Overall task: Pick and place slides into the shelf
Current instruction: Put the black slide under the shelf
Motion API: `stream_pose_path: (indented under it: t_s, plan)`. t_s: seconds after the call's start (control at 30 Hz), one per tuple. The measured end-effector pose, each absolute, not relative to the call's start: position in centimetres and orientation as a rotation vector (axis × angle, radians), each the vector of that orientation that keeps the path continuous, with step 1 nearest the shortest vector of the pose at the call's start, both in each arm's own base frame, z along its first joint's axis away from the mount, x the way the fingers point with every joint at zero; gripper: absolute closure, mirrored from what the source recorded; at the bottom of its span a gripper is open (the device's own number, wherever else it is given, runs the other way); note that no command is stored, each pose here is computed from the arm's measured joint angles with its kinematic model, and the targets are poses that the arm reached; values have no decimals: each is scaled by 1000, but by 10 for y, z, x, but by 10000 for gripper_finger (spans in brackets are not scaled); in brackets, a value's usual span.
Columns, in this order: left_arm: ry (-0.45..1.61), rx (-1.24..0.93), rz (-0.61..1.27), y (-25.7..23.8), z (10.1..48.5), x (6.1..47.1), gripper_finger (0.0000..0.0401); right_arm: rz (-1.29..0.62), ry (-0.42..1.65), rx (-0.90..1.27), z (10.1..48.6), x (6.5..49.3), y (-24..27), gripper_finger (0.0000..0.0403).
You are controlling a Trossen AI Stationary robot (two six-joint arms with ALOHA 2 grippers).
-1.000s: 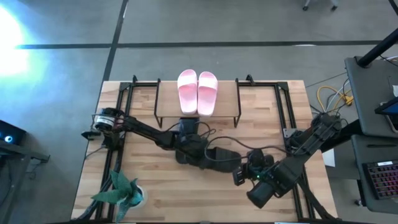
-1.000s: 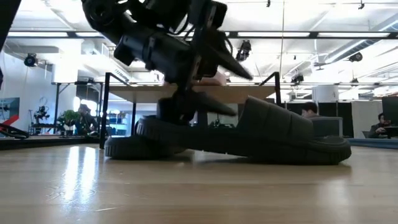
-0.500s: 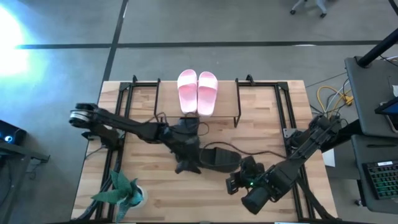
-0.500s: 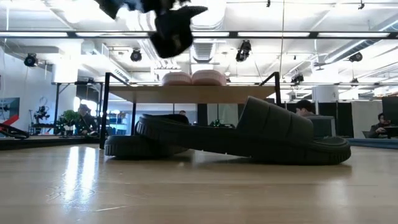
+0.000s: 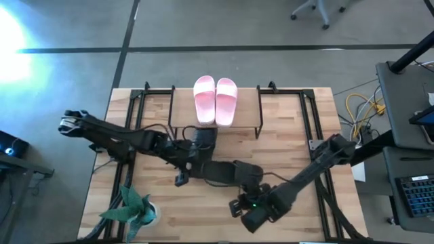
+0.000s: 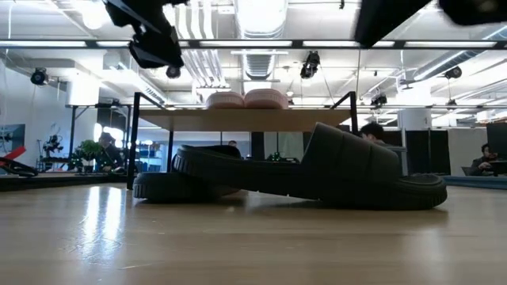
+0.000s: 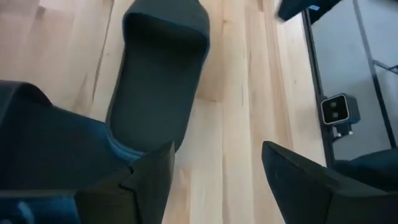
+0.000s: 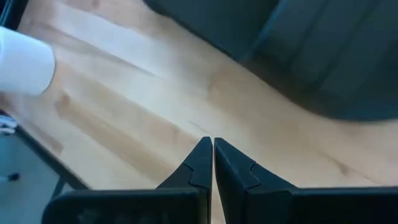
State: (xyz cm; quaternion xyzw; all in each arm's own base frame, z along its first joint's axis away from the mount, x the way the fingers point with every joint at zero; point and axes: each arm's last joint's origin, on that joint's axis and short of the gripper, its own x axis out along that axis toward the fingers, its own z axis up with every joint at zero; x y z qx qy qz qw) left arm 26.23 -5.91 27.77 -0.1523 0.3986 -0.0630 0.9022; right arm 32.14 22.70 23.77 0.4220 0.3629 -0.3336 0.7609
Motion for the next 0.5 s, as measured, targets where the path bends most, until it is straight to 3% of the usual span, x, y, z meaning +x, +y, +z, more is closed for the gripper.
stream_pose_path:
  t_s: [0.5]
  plan:
    - [843,-338,-143,-80,280,251,173,-775,803,834,209,367,184,394]
